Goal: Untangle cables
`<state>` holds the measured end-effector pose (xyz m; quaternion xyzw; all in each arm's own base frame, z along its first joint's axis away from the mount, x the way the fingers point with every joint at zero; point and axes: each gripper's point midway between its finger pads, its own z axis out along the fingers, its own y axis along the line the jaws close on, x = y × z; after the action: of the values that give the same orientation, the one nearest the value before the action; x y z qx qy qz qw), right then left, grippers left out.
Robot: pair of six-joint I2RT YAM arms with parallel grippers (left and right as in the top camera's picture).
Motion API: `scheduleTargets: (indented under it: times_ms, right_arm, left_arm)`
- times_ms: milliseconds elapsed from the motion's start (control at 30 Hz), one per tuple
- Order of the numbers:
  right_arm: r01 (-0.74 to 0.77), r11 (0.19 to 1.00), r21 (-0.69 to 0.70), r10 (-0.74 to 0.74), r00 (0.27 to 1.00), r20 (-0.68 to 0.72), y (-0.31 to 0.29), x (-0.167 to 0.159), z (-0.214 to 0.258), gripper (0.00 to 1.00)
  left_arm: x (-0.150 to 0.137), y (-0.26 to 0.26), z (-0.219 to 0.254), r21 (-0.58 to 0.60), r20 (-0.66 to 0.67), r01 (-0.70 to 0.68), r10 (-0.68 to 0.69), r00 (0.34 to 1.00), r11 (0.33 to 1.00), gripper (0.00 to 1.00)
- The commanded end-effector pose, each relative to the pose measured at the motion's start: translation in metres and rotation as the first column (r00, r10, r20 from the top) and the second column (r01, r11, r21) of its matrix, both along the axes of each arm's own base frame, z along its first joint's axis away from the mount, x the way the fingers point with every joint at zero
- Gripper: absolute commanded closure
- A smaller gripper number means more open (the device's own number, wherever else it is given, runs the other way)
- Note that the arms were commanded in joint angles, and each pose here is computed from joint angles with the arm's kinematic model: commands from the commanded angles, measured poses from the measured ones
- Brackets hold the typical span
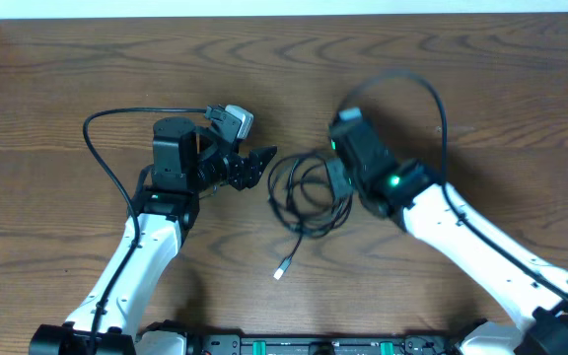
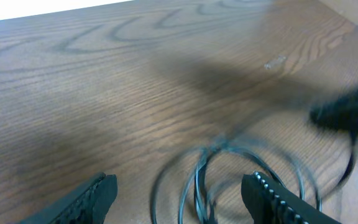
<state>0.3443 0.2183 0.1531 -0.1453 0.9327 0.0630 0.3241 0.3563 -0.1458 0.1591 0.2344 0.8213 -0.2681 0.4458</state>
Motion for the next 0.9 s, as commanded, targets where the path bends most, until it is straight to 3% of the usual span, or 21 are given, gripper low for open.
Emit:
scheduleTargets:
  times_ms: [0, 100, 300, 600, 700, 867]
  right_arm:
    - [-0.075, 0.997, 0.024, 0.069, 0.98, 0.186, 0.015, 0.027, 0.088, 0.99]
    - [-0.106, 0.993, 0.057, 0.085, 0.953, 0.291, 0.022, 0.036, 0.147, 0.99]
    - [-0.161, 0.978, 0.129, 0.097, 0.911, 0.401, 0.032, 0.038, 0.21, 0.99]
    - [-0.238, 0.961, 0.141, 0.112, 0.8, 0.589, 0.028, 0.015, 0.325, 0.99]
    - [-0.239, 0.962, 0.136, 0.109, 0.786, 0.609, 0.018, 0.003, 0.349, 0.99]
    - [-0.24, 0.963, 0.119, 0.128, 0.804, 0.58, 0.015, -0.005, 0.344, 0.99]
  left_arm:
    - [0.002, -0.001, 0.004, 0.004, 0.011, 0.008, -0.008, 1.0, 1.0, 0.31]
    - [0.0, -0.002, 0.002, 0.004, -0.001, 0.01, -0.01, 1.0, 1.0, 0.31]
    - [-0.014, -0.02, 0.008, -0.055, -0.009, 0.114, -0.114, 0.993, 0.992, 0.33]
    - [-0.01, -0.027, -0.004, 0.03, -0.001, 0.08, -0.08, 0.997, 0.996, 0.31]
    - [-0.009, -0.027, -0.003, 0.029, 0.005, 0.08, -0.081, 0.997, 0.996, 0.31]
    - [-0.007, -0.027, 0.0, 0.027, 0.021, 0.08, -0.08, 0.997, 0.996, 0.3]
